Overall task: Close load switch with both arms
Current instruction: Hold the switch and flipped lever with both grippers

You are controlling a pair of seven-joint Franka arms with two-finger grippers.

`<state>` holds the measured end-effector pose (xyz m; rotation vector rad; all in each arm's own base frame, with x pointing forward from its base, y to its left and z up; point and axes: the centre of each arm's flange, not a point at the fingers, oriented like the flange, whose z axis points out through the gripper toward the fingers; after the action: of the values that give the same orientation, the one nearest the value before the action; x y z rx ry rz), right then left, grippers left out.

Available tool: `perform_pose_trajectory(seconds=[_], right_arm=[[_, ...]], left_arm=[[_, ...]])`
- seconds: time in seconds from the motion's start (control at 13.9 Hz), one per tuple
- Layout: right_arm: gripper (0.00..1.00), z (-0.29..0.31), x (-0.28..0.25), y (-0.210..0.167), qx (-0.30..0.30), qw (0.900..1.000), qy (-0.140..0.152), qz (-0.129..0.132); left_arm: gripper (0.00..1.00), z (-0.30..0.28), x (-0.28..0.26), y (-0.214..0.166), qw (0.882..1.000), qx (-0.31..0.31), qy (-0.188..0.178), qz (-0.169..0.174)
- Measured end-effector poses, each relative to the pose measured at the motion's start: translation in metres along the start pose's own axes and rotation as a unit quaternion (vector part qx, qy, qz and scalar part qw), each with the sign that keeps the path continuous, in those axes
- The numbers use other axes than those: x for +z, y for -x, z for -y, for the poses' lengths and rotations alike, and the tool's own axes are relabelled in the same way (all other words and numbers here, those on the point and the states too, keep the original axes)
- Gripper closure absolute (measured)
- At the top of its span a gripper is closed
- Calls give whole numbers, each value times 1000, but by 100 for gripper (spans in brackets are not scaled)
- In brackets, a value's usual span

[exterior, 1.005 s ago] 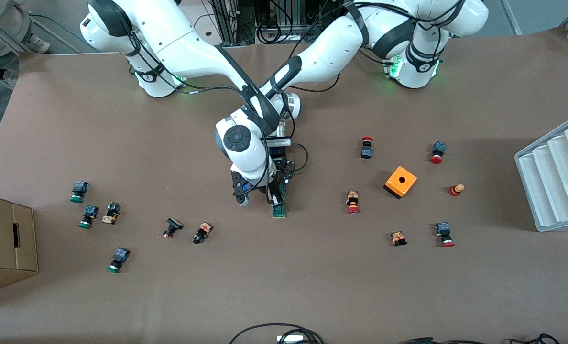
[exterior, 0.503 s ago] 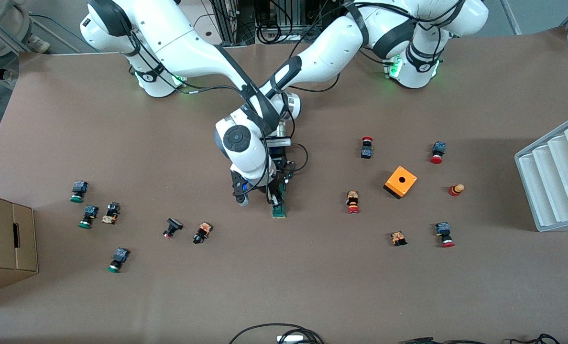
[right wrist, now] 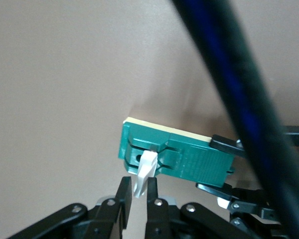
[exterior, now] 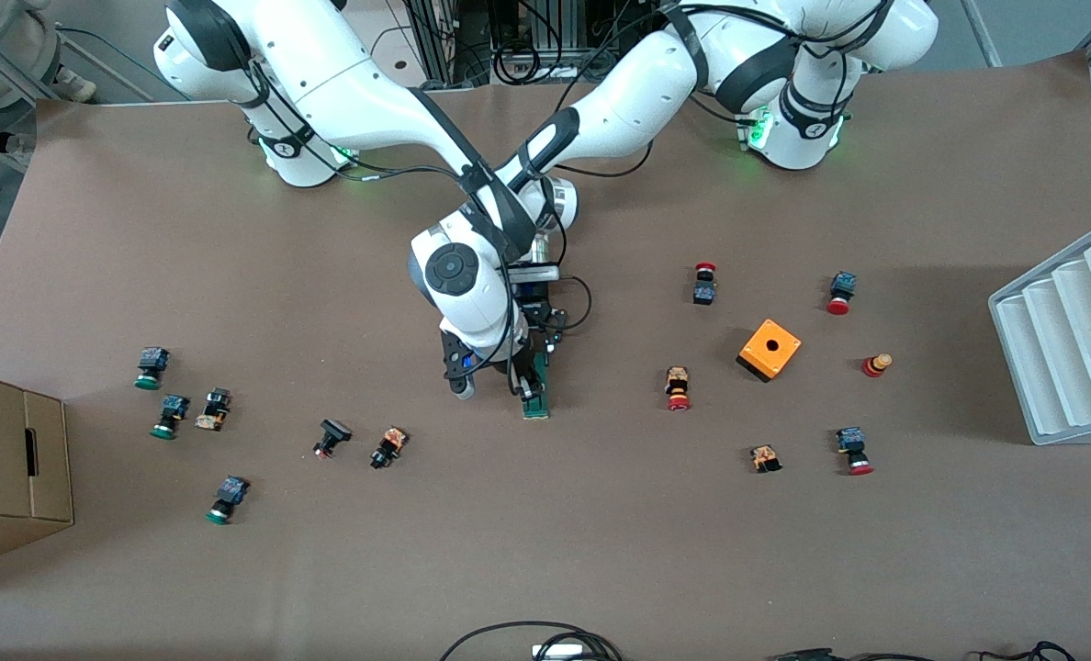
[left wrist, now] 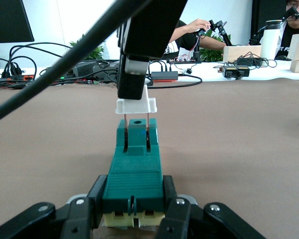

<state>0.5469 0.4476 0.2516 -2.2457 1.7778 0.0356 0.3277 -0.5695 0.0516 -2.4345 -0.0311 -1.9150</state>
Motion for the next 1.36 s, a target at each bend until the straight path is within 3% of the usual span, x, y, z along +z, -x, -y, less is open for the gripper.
perform_pose_trajectory(seconds=[1.36], right_arm=[[80,27,26,-22,11,1000,-9,-17]], left_arm=[[51,0,0,0,1000,1,0,0]])
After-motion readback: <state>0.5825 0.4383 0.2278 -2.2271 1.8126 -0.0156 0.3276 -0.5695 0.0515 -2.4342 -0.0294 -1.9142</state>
